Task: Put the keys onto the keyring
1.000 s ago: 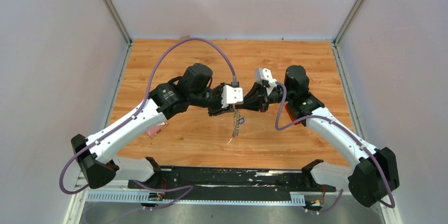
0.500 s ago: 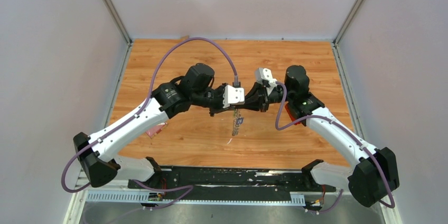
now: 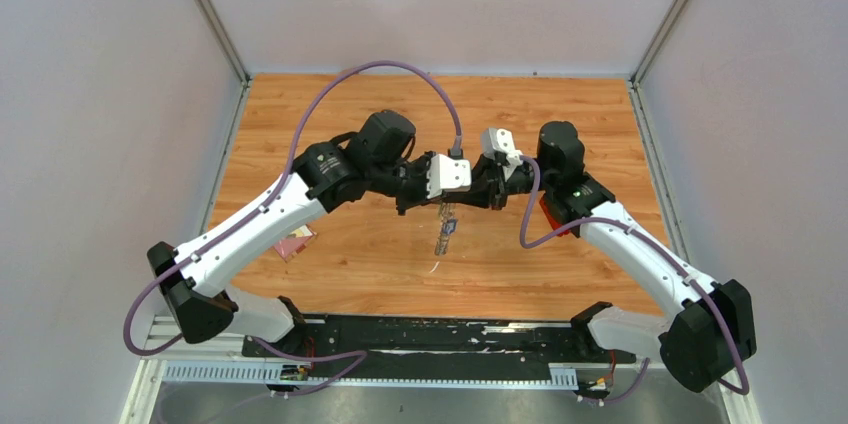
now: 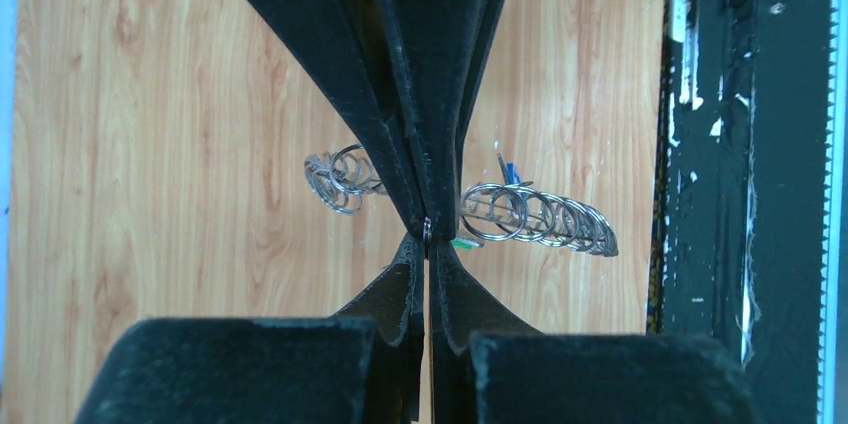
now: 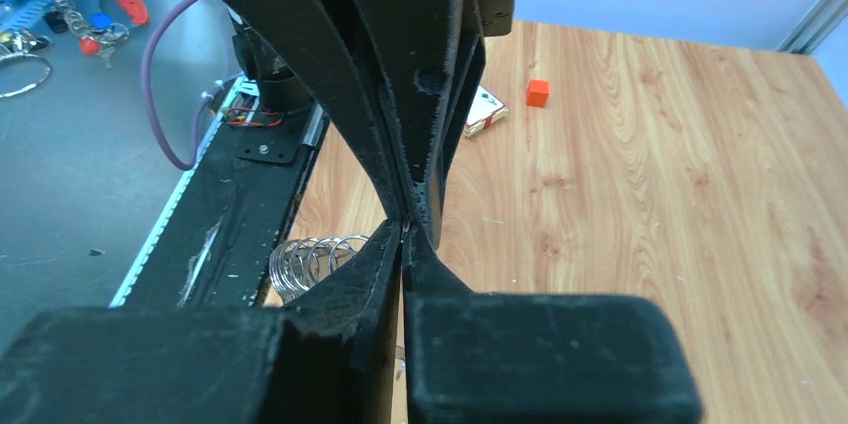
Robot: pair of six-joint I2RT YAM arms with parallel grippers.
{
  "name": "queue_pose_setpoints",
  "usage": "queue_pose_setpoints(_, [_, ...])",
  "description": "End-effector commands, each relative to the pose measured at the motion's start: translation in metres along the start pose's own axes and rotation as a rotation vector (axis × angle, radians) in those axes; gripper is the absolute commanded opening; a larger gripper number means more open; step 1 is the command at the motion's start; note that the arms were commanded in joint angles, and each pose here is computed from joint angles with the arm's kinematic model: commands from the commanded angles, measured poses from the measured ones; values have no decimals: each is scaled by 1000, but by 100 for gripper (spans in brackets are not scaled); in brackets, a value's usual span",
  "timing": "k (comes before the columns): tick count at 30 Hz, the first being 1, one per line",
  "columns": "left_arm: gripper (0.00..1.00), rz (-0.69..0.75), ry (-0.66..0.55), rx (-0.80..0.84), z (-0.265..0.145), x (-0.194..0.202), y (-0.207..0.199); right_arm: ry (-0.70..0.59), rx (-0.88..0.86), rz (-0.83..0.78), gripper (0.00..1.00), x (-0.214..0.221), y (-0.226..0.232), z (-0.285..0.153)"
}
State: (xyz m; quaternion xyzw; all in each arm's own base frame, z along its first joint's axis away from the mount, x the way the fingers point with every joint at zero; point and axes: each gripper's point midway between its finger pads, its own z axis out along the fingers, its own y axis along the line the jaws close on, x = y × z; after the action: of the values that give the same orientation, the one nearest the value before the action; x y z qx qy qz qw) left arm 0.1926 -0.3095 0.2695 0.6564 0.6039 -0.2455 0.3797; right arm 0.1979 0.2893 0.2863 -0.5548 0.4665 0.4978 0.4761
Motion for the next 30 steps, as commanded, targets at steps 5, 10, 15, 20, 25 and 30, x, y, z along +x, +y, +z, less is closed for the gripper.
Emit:
queue_pose_setpoints(5, [0, -71, 344, -27, -35, 26, 9, 12, 68, -85, 17, -15, -12, -6])
queue_pose_setpoints(10, [0, -110, 442, -35, -43, 29, 12, 20, 84, -88, 33, -13, -14, -7])
queue_pose_setpoints(15, [0, -90, 553, -63, -52, 35, 17, 17, 86, -79, 44, -13, -15, -7])
queue_pose_setpoints(20, [0, -58, 677, -88, -58, 46, 24, 16, 78, -84, 45, -13, -13, -7])
queue_pose_setpoints(25, [0, -7, 818, -145, -66, 67, 37, 21, 85, -84, 45, -11, -14, -7])
queue_pose_setpoints(30, [0, 73, 976, -189, -72, 89, 45, 29, 88, -83, 45, -8, -17, -6])
